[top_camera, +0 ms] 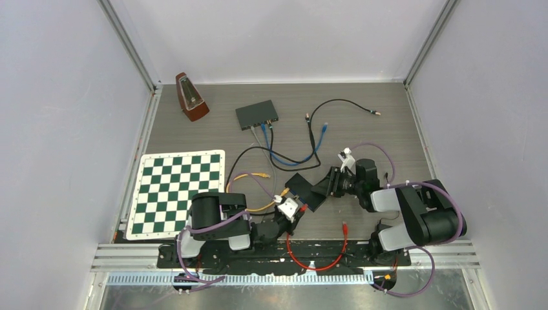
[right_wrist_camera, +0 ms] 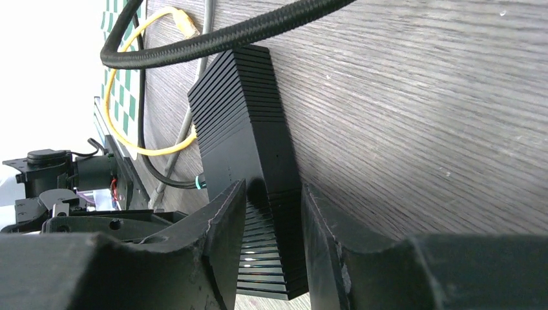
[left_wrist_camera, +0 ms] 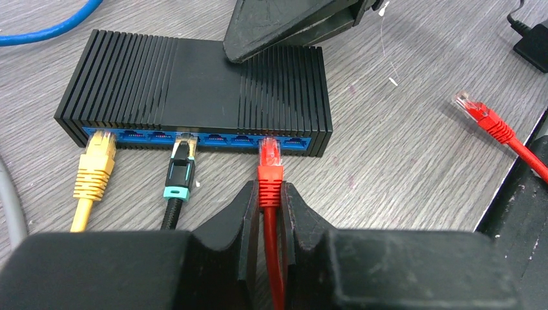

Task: Insert the plug into the switch port
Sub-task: Insert the connector into the switch port.

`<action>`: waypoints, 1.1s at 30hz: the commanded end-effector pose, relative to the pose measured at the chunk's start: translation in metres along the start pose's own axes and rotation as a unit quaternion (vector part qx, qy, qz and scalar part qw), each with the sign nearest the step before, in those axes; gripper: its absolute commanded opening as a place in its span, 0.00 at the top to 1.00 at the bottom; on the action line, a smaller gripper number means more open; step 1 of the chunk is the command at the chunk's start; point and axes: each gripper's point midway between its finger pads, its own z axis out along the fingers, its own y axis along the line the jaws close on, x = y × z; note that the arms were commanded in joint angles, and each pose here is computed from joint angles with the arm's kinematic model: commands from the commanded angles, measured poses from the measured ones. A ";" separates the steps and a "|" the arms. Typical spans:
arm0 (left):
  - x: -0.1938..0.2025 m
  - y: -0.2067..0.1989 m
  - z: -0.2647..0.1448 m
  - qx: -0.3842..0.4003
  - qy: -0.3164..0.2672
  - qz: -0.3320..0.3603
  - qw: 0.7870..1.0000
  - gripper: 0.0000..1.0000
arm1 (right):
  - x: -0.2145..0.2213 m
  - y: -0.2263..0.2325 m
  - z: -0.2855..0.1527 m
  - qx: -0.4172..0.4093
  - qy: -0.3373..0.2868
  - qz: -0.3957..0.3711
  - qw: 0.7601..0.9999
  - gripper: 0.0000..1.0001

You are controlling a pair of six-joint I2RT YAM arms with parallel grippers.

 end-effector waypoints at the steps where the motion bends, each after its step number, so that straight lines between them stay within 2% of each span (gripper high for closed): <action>1: -0.029 0.000 0.019 -0.021 -0.048 -0.011 0.999 1.00 | 0.069 0.015 -0.014 -0.032 0.109 0.090 0.989 0.57; 10: -0.044 -0.004 0.031 -0.021 -0.067 0.013 0.997 1.00 | 0.084 0.020 -0.015 -0.036 0.115 0.098 0.988 0.58; 16: -0.040 0.007 0.034 -0.043 -0.063 -0.002 0.997 1.00 | 0.094 0.027 -0.014 -0.033 0.121 0.098 0.987 0.58; 24: -0.051 0.019 0.039 -0.065 -0.072 -0.028 0.995 1.00 | 0.096 0.032 -0.014 -0.026 0.110 0.097 0.989 0.60; 33: -0.056 0.034 0.044 -0.061 -0.073 -0.011 0.995 1.00 | 0.081 0.035 -0.002 -0.023 0.108 0.082 0.991 0.59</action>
